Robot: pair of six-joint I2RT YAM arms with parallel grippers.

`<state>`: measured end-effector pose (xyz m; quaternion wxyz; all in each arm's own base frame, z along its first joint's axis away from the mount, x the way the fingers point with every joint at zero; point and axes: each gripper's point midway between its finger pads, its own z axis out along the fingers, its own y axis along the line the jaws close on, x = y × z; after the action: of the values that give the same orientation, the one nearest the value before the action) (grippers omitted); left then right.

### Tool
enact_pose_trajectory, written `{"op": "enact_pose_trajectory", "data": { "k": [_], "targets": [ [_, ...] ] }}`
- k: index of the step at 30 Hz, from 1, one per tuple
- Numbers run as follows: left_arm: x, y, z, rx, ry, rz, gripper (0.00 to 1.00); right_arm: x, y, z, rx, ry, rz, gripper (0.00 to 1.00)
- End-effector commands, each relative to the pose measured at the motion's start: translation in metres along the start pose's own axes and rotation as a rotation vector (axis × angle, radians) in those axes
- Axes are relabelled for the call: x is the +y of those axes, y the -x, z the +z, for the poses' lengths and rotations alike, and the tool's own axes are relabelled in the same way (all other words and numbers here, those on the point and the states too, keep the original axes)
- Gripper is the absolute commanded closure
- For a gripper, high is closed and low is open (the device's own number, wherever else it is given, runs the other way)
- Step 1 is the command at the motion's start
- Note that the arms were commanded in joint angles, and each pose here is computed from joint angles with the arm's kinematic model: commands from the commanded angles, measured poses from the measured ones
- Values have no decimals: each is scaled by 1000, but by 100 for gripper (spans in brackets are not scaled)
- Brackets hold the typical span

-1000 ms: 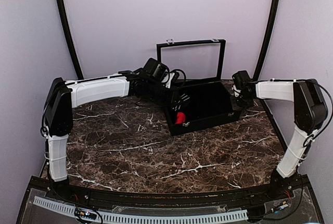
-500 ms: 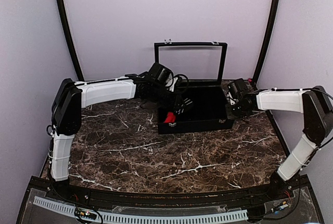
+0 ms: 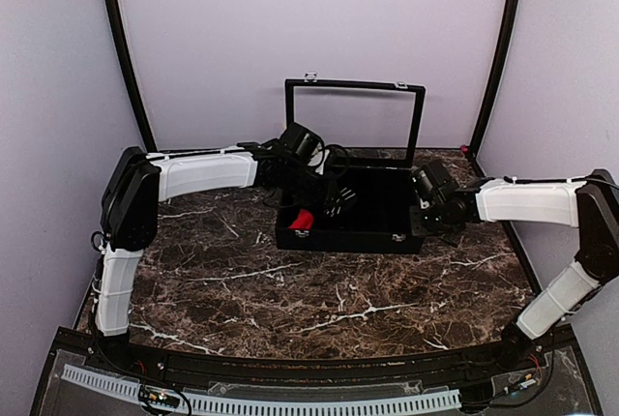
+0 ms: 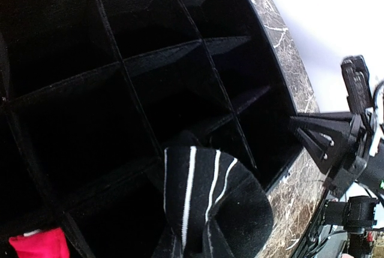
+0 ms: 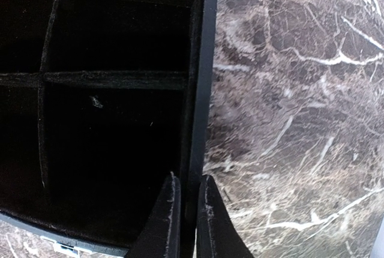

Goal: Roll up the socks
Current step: Place the sock in the storage box.

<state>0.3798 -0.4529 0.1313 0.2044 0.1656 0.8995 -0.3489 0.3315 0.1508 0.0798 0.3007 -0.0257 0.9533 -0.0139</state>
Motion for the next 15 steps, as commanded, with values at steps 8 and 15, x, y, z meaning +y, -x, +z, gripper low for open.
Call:
{"op": "enact_pose_trajectory", "data": {
  "k": [8,15],
  "targets": [
    [21,-14,9,26,19,-127,100,25,-50,-11,133,119,-58,100],
    [43,-32,17,70,41,-175,100,22,-56,-13,142,124,-66,100]
  ]
}}
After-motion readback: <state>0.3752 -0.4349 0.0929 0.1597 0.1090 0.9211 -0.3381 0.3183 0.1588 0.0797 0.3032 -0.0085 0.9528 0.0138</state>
